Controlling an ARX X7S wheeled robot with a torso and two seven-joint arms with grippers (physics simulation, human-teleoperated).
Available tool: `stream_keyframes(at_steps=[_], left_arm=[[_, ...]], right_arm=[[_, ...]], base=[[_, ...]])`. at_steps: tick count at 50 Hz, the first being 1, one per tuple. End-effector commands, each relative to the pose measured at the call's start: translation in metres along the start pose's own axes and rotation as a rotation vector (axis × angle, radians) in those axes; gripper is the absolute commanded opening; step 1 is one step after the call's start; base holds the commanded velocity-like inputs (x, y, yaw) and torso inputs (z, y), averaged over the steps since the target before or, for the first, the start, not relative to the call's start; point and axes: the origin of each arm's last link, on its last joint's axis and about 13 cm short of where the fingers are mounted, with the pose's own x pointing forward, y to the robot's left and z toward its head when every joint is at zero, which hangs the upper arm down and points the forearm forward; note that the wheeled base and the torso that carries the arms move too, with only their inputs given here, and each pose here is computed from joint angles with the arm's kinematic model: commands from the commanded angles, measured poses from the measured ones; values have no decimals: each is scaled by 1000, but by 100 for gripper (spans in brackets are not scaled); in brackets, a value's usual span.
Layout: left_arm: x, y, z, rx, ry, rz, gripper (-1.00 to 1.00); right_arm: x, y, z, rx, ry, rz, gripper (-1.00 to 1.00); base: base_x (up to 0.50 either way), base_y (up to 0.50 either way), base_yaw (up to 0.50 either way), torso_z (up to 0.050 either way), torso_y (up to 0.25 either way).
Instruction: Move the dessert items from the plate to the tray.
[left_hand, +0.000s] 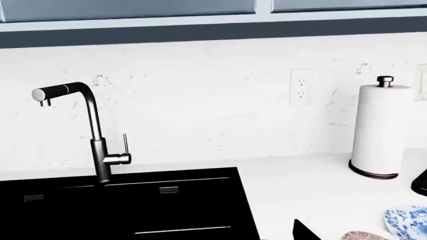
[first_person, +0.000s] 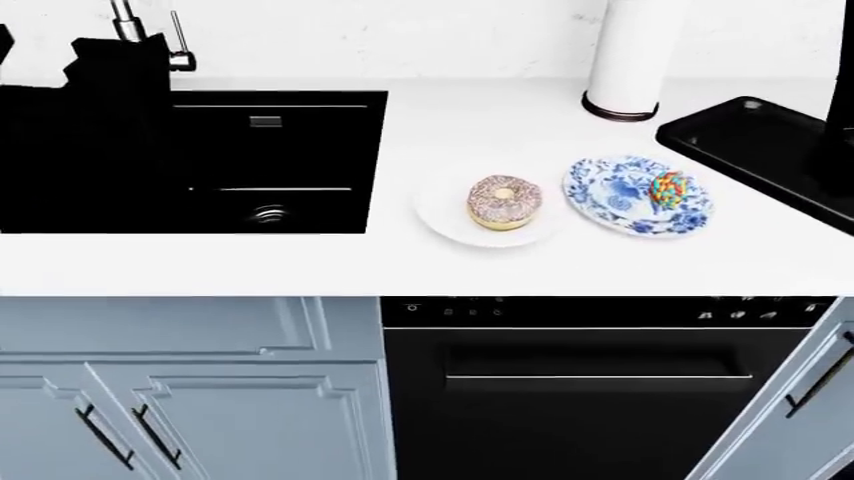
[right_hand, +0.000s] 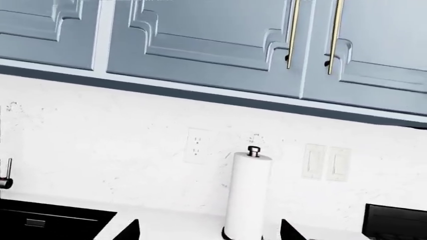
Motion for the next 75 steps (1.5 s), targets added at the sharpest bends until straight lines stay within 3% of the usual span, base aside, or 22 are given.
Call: stream_keyframes(at_steps=[1,49,75], left_arm=[[3,0,1,2,12,-6,100],[3,-2,13,16,11,-11,100],[3,-3,16,19,22,-16,100]], right_arm=[[0,-3,5,-15,7,-9,100],[1,-5,3,-25,15,-10,100],[2,-5,2,-26,24,-19,100]], base=[[297,-316,0,0,0],[350,-263,0,0,0],[237,-53,0,0,1]])
